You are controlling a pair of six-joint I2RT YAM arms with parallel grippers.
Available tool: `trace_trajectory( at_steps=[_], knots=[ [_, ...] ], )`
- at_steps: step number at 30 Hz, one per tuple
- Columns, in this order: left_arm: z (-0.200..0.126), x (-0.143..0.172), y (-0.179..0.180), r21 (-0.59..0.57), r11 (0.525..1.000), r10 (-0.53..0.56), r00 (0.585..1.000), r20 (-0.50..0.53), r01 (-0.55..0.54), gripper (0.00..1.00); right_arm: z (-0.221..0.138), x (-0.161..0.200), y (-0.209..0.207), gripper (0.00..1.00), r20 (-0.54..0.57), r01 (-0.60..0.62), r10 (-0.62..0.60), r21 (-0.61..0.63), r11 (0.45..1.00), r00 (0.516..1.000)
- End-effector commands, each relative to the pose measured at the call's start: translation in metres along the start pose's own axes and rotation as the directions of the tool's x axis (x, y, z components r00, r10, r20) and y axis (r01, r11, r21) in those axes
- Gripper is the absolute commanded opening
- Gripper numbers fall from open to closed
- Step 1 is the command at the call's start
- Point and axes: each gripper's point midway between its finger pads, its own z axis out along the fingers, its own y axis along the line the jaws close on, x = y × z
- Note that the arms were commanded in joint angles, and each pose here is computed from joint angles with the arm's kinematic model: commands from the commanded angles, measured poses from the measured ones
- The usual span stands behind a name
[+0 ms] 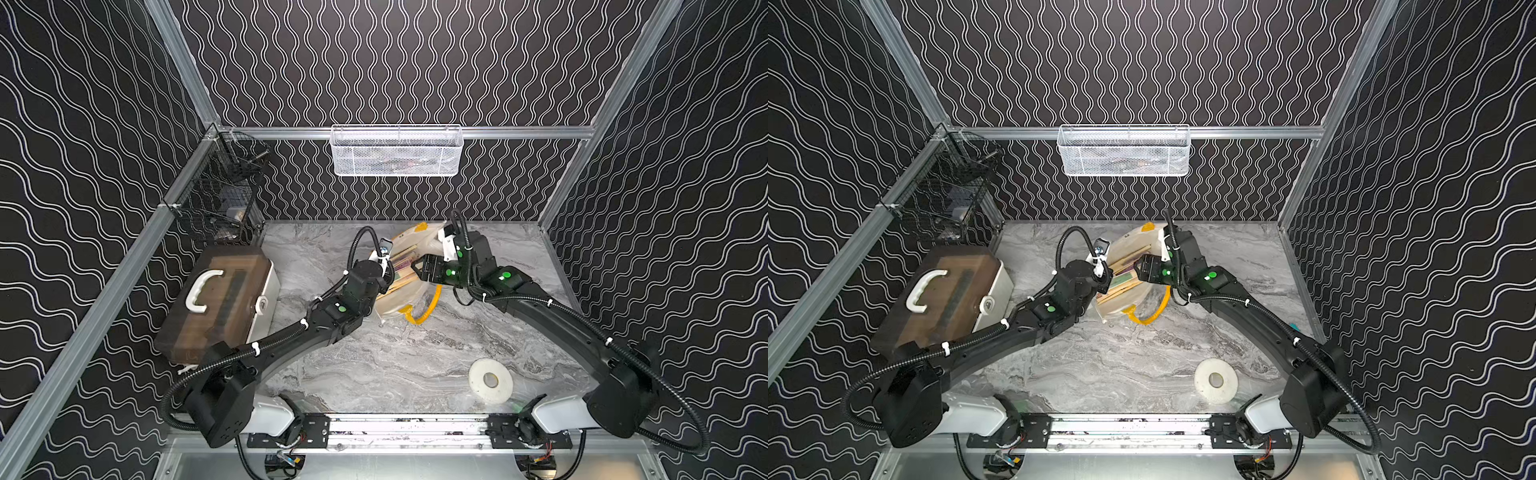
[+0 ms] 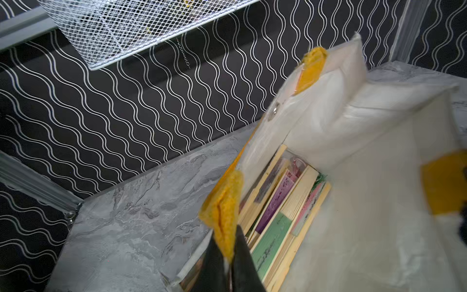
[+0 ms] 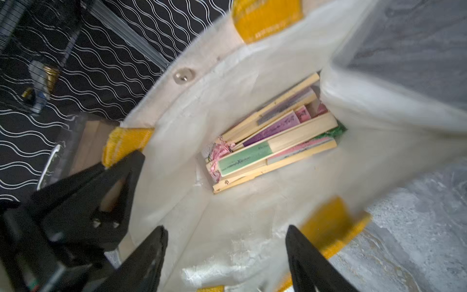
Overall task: Take out the folding fans from the tote bags
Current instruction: Adjust the canvas bag at the center of the board.
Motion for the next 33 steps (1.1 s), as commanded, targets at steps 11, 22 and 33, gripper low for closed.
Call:
trace_trajectory(
  at_steps=[11, 22, 33],
  knots=[
    [-0.012, -0.060, -0.003, -0.135, 0.989, -0.010, 0.951, 0.308, 0.054, 0.00, 0.001, 0.008, -0.017, 0.70, 0.082, -0.035, 0.033, 0.022, 0.999, 0.996],
    [-0.033, -0.041, -0.025, -0.181, 0.983, 0.038, 0.961, 0.274, 0.013, 0.00, 0.057, 0.082, -0.060, 0.58, 0.000, -0.105, 0.106, 0.112, 0.988, 0.994],
    [-0.054, -0.008, -0.020, -0.085, 0.992, -0.072, 0.973, 0.217, 0.092, 0.00, 0.092, 0.094, -0.101, 0.59, 0.031, -0.099, 0.094, 0.242, 0.965, 0.995]
  ],
)
